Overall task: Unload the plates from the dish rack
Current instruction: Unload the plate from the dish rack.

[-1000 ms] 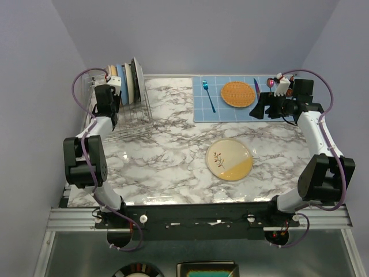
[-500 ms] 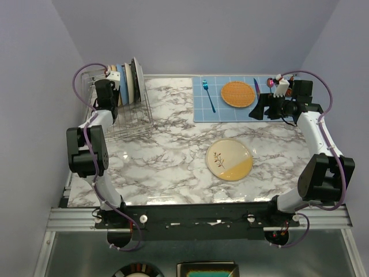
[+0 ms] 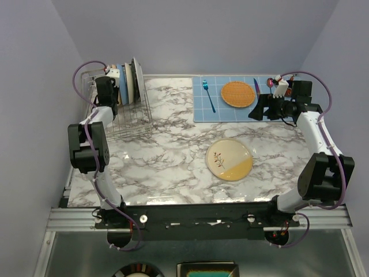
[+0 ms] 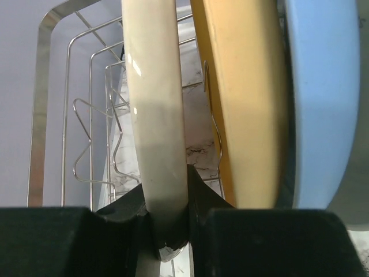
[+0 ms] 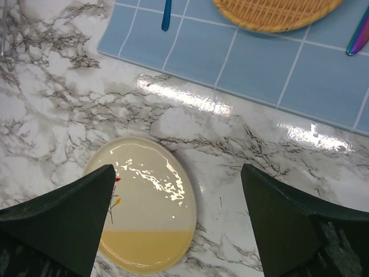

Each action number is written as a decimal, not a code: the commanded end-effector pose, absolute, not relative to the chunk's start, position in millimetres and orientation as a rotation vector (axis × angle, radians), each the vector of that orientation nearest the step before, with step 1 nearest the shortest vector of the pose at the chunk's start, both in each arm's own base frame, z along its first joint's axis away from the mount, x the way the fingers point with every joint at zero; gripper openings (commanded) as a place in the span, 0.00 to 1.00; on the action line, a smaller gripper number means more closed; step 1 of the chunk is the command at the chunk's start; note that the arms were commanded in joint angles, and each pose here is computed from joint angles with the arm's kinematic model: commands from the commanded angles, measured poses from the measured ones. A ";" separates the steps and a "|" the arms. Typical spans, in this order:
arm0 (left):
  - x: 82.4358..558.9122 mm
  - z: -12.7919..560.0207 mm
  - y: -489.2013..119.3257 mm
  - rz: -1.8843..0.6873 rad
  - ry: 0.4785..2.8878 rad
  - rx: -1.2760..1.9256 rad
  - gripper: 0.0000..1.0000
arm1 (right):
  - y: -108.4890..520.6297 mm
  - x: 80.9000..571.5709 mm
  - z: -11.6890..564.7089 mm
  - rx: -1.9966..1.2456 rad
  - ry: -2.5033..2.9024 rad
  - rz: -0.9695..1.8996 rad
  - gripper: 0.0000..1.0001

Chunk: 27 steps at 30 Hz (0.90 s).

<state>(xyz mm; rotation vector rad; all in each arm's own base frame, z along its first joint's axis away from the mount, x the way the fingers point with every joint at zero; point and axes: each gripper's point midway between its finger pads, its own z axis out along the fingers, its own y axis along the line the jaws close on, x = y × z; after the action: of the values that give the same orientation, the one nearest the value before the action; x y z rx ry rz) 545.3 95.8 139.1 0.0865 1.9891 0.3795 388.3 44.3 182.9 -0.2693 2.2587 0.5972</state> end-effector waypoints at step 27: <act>519.9 287.9 111.3 0.567 1.784 0.141 0.00 | 51.7 384.8 171.2 -0.288 2.276 0.680 0.99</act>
<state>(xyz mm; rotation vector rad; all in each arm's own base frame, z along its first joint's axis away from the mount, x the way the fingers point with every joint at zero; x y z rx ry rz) 520.6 92.0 168.7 0.1328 2.0472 0.3878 388.5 48.8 175.1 -0.2740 2.2728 0.6448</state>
